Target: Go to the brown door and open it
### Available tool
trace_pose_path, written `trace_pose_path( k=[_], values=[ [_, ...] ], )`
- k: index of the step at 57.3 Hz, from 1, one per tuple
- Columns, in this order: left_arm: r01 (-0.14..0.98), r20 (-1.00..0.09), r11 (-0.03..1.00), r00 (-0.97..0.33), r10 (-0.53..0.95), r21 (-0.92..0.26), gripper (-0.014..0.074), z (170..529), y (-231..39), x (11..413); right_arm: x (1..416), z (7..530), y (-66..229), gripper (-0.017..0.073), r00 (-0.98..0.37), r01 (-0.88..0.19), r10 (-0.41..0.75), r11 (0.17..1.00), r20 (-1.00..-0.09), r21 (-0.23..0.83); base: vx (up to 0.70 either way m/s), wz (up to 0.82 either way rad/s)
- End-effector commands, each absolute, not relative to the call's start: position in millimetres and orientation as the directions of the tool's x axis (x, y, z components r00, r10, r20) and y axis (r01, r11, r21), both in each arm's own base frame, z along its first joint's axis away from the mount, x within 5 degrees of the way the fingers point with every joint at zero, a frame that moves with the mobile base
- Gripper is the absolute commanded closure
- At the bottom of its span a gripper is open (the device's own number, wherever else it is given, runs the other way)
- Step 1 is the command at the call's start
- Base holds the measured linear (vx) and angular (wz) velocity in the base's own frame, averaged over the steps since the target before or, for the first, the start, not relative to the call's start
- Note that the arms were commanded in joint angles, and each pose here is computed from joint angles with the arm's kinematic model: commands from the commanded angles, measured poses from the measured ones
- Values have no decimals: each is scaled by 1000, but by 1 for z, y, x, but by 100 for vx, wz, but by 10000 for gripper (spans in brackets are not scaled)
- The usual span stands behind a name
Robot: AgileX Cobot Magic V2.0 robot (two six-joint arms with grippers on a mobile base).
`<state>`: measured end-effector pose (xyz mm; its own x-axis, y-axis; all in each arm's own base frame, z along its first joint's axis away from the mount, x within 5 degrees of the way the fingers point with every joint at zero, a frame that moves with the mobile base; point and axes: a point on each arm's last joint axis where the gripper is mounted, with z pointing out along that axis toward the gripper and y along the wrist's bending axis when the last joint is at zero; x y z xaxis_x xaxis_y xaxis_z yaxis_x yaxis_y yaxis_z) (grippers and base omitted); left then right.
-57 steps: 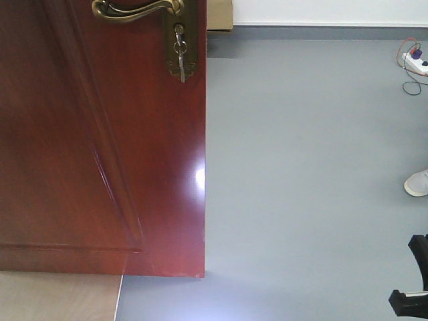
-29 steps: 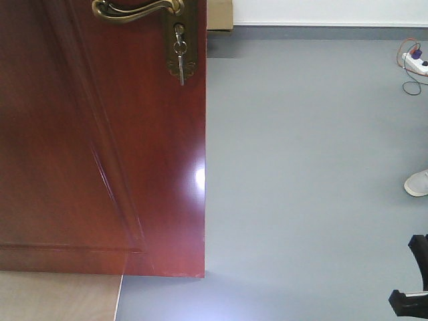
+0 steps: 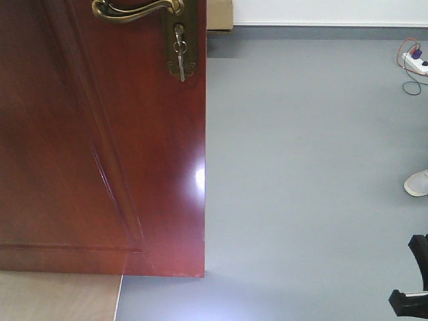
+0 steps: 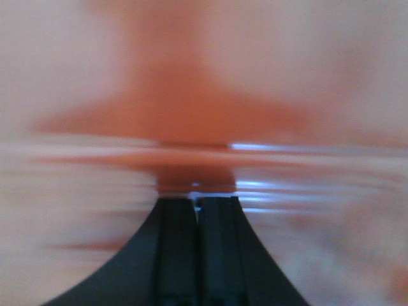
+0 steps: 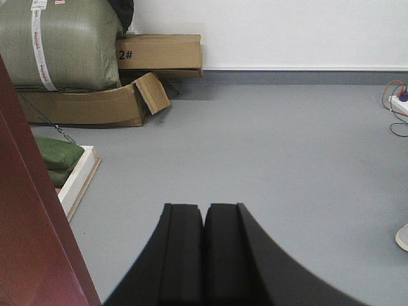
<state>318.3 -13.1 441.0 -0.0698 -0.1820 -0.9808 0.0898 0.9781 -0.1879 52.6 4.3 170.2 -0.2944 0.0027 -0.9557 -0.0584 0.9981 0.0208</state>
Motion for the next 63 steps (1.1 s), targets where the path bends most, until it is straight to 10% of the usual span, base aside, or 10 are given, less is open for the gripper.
trace_pose_path(
  k=[1, 63],
  values=[
    [50, -972, 977, 100, -211, -207, 558, 471, -7, 306, 54, 176, 4, 559, -219, -56, -2, 998, -976, 10, 0, 0],
    [106, -968, 991, 225, -107, -85, 558, 482, -22, 304, 54, 176, 4, 559, -219, -56, -2, 998, -976, 10, 0, 0]
  ],
)
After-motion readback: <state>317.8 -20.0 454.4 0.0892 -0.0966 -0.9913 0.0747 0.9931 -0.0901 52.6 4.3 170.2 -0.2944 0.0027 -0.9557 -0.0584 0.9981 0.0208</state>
